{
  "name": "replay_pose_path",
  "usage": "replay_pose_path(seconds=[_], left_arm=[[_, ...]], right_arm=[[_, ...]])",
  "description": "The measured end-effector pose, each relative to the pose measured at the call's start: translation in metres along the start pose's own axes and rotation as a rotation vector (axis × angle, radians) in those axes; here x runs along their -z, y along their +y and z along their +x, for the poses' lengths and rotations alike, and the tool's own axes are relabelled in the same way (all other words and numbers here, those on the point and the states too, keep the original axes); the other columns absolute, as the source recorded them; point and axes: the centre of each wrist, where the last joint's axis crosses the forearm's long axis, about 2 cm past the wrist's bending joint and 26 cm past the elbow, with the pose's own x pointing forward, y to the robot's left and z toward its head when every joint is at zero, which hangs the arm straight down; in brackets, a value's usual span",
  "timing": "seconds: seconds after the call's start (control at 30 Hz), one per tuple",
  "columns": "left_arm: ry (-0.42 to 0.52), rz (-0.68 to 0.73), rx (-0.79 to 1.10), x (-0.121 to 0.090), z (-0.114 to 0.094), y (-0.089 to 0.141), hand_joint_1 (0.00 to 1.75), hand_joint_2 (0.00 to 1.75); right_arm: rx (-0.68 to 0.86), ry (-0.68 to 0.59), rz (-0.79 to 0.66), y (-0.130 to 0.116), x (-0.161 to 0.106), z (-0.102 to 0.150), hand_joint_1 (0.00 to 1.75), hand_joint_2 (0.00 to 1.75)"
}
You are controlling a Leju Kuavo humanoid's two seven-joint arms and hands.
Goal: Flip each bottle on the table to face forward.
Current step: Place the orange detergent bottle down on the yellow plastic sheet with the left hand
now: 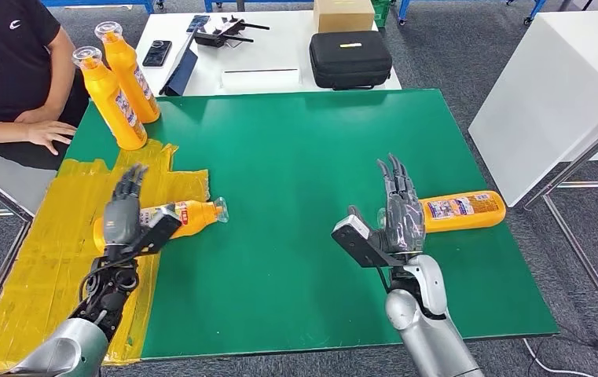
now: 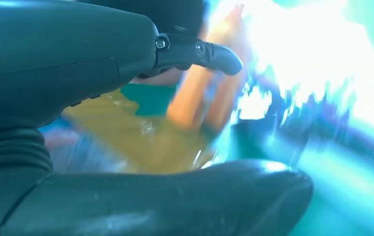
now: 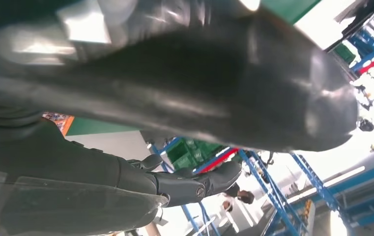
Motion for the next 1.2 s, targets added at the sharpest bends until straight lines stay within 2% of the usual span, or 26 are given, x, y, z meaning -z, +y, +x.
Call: replay_pose_path(seconds=[0.07,0.17,0.27,0.43,0.67,0.83,1.0,1.13,1.2], left_arm=[[0.037,0.144,-0.207,0.010,0.005,0.011,0.00,0.00],[0.031,0.261,-0.416,0.020,0.018,0.026,0.00,0.00],[-0.004,0.313,-0.509,0.018,0.028,0.035,0.00,0.00],[-0.052,0.361,-0.554,0.006,0.040,0.042,0.00,0.00],[-0.091,0.388,-0.582,-0.002,0.050,0.049,0.00,0.00],[-0.100,0.395,-0.595,-0.003,0.054,0.051,0.00,0.00],[-0.091,0.383,-0.629,-0.011,0.056,0.049,0.00,0.00],[-0.091,0.382,-0.649,-0.014,0.059,0.048,0.00,0.00],[-0.089,0.379,-0.657,-0.017,0.061,0.046,0.00,0.00]], right_arm=[[0.019,-0.003,0.015,-0.009,-0.002,-0.010,0.00,1.75],[0.053,0.004,0.049,-0.032,-0.012,-0.037,0.00,1.75],[0.035,0.028,0.103,-0.063,-0.034,-0.068,0.00,1.75],[-0.057,0.100,0.148,-0.116,-0.074,-0.109,0.00,1.75],[-0.190,0.218,0.161,-0.176,-0.104,-0.141,0.00,1.75],[-0.262,0.257,0.164,-0.194,-0.110,-0.149,0.00,1.75],[-0.415,0.296,0.193,-0.217,-0.107,-0.166,0.00,1.75],[-0.523,0.321,0.201,-0.220,-0.094,-0.181,0.00,1.75],[-0.577,0.326,0.207,-0.213,-0.084,-0.187,0.00,1.75]])
